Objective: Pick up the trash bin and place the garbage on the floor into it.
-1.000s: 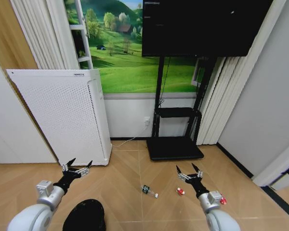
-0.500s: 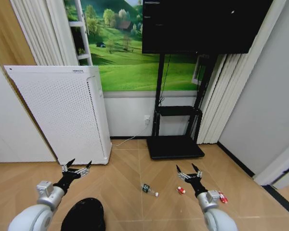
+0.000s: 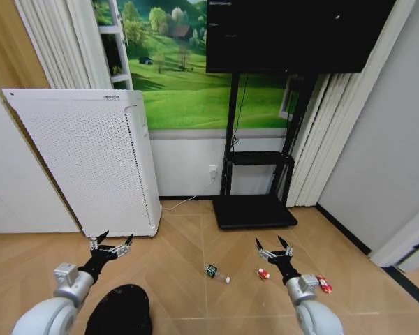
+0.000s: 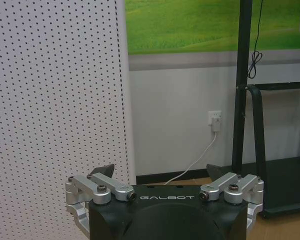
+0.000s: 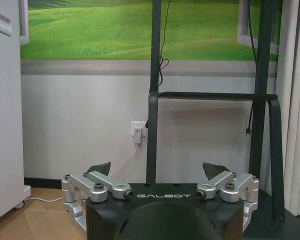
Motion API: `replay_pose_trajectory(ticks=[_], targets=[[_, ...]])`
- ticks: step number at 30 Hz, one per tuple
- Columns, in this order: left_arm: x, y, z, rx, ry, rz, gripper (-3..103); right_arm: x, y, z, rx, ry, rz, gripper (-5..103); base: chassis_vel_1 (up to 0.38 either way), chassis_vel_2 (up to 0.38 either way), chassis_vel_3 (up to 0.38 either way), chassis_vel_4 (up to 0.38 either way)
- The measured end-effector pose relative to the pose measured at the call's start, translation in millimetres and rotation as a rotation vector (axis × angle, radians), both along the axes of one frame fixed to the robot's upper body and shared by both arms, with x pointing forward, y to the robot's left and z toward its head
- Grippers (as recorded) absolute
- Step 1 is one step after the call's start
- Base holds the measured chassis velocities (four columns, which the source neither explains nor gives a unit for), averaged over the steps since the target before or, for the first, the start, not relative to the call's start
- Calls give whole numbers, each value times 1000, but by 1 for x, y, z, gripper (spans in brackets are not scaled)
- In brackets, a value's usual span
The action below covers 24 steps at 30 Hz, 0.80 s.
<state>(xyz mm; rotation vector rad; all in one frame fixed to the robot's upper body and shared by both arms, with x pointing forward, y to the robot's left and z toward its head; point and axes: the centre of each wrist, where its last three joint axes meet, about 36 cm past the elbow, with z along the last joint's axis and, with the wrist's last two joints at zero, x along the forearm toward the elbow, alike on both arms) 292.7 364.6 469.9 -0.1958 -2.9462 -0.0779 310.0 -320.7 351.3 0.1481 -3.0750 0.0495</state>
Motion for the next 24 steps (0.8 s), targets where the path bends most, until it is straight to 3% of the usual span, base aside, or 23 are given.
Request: replay_pose_trajectory(ticks=[24], targets=[[0,-1,-3,5,14,6,100,7,1,-5,19,5,-2,100,0,0,0,0]])
